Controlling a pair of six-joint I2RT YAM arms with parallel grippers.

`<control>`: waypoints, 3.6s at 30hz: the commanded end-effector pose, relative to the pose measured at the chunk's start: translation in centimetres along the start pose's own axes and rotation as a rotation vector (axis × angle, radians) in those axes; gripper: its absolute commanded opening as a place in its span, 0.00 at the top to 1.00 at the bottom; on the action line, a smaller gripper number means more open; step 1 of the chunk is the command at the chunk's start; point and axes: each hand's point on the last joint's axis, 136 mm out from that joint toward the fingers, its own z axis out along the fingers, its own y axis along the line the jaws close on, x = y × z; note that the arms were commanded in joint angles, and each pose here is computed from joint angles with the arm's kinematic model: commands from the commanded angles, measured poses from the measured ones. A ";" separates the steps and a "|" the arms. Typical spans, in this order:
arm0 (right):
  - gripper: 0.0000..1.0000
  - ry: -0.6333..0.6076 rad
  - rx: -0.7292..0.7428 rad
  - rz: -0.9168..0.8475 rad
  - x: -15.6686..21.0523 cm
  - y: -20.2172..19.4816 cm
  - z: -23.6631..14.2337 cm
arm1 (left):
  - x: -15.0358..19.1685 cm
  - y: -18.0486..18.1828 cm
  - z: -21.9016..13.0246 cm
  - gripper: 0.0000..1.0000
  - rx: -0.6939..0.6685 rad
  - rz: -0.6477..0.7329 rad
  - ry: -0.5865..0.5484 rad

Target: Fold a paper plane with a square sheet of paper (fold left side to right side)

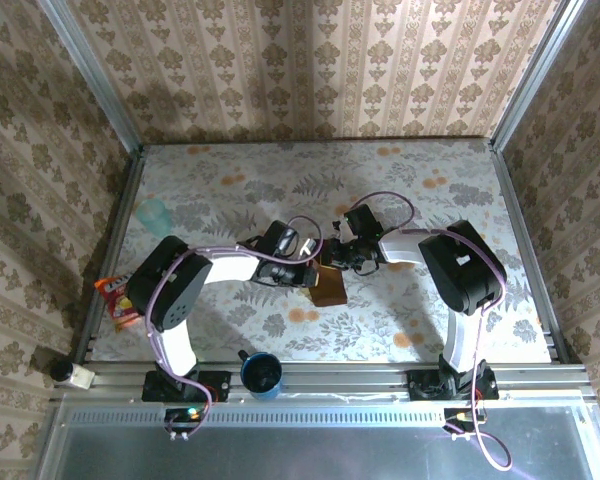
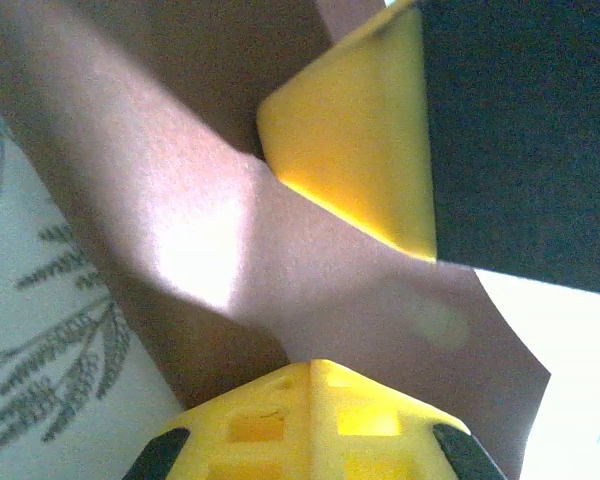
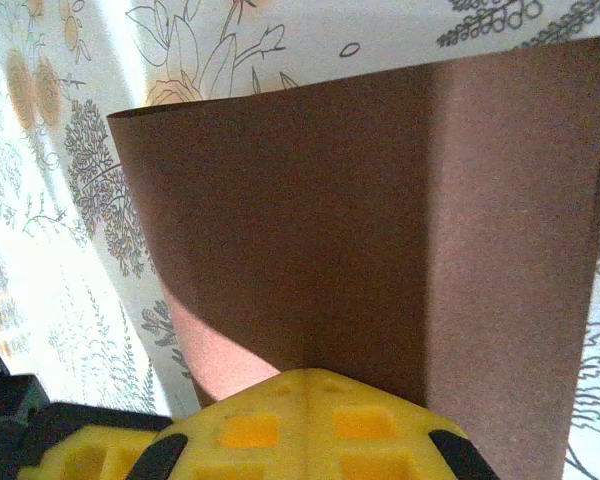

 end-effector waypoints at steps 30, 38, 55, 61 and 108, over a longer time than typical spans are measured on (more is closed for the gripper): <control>1.00 0.059 0.229 0.121 2.8 -7.1 0.9 | 11.3 0.1 -0.2 1.00 -0.053 -0.135 0.232; 1.00 0.050 0.200 0.112 2.7 -6.5 0.9 | 9.4 -1.2 -1.4 1.00 -0.030 -0.104 0.176; 1.00 0.033 0.199 0.093 2.6 -6.3 0.4 | -2.2 -1.0 -1.8 1.00 -0.043 0.035 0.001; 1.00 0.029 0.178 0.083 2.6 -5.8 0.4 | -2.2 0.5 -0.5 1.00 -0.081 0.011 0.029; 1.00 0.122 0.173 0.019 9.7 -5.6 -1.8 | -3.8 -3.3 -0.7 1.00 0.113 0.024 -0.050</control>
